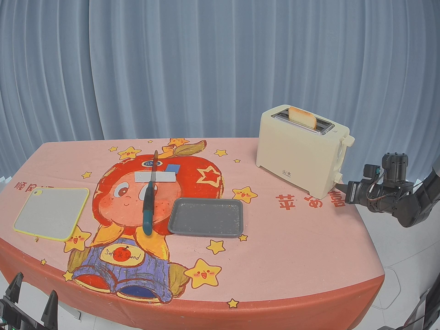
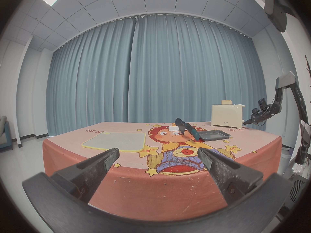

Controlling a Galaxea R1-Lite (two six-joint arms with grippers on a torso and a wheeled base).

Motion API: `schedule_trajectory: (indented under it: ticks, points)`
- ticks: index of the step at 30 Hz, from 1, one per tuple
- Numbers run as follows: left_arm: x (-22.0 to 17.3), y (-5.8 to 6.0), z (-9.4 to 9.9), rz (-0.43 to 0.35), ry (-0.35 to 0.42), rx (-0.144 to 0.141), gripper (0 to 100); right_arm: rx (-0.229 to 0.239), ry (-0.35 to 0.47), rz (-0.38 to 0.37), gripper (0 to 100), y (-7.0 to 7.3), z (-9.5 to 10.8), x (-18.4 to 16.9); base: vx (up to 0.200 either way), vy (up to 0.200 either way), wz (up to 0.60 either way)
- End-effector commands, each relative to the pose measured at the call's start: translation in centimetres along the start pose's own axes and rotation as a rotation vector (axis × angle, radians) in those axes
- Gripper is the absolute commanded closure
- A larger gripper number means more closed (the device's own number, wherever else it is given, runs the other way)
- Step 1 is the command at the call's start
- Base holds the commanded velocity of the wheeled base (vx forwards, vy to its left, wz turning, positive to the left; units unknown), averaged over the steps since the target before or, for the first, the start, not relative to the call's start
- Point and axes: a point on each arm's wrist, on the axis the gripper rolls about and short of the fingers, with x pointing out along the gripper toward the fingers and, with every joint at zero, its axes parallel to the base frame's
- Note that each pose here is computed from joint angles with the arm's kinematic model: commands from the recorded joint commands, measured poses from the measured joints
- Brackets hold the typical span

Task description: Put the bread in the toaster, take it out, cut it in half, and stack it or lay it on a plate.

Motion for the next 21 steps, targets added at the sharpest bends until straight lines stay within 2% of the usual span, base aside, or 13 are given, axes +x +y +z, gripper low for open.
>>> schedule_trajectory:
  ticks: [1,21]
  points:
    - [0.14,0.00,-0.47,0.000,0.018,0.000,0,-0.003,-0.004,0.004,100,0.16,0.09,-0.10,0.000,0.000,0.00]
    - [0.14,0.00,-0.49,0.000,0.019,0.000,0,-0.012,-0.020,0.014,100,0.60,0.50,-0.39,0.000,0.000,0.00]
